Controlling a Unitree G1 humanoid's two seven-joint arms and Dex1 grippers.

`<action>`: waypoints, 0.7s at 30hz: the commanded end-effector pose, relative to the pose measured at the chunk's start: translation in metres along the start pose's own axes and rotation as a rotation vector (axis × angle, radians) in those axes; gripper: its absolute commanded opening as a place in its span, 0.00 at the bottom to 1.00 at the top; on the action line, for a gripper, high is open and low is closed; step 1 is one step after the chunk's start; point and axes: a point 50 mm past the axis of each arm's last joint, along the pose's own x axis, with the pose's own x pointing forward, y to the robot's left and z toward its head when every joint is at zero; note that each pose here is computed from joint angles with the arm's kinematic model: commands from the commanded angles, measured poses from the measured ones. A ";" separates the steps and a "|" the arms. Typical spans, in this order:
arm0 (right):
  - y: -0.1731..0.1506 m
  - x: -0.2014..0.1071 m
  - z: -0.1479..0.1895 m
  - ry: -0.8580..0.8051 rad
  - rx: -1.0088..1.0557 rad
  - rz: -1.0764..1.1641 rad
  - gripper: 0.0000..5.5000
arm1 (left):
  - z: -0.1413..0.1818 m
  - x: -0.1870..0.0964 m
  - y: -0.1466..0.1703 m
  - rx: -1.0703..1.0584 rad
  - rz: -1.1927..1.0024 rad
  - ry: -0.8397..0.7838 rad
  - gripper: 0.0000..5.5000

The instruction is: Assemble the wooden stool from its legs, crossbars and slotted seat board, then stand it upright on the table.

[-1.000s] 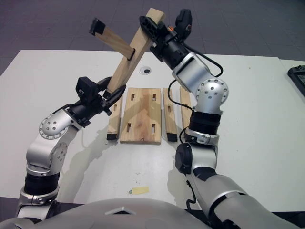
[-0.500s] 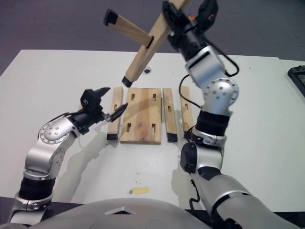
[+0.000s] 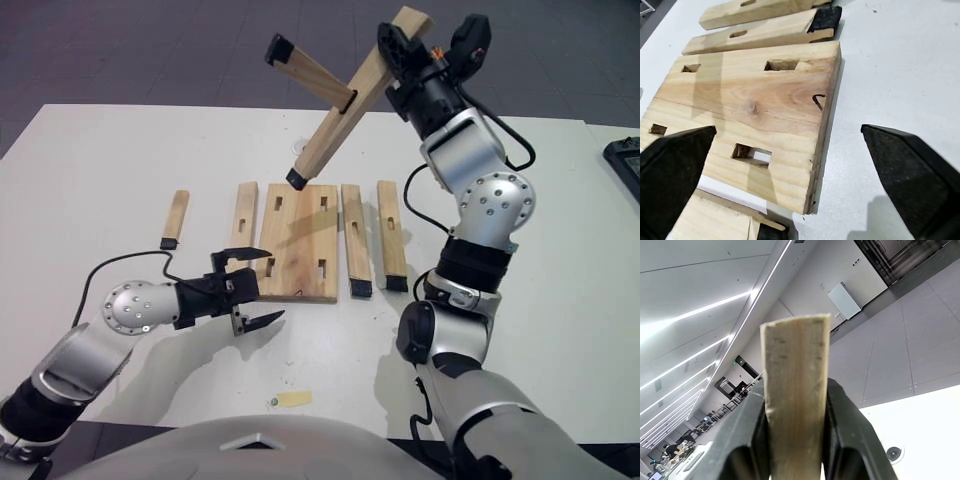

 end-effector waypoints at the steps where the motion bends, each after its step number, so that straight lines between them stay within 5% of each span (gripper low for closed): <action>1: 0.007 0.000 0.002 -0.020 0.019 0.034 0.19 | -0.004 0.014 0.010 0.057 0.091 0.019 0.98; 21: 0.011 -0.004 0.010 -0.156 -0.057 0.009 0.19 | -0.006 0.047 0.053 0.066 0.400 -0.041 0.98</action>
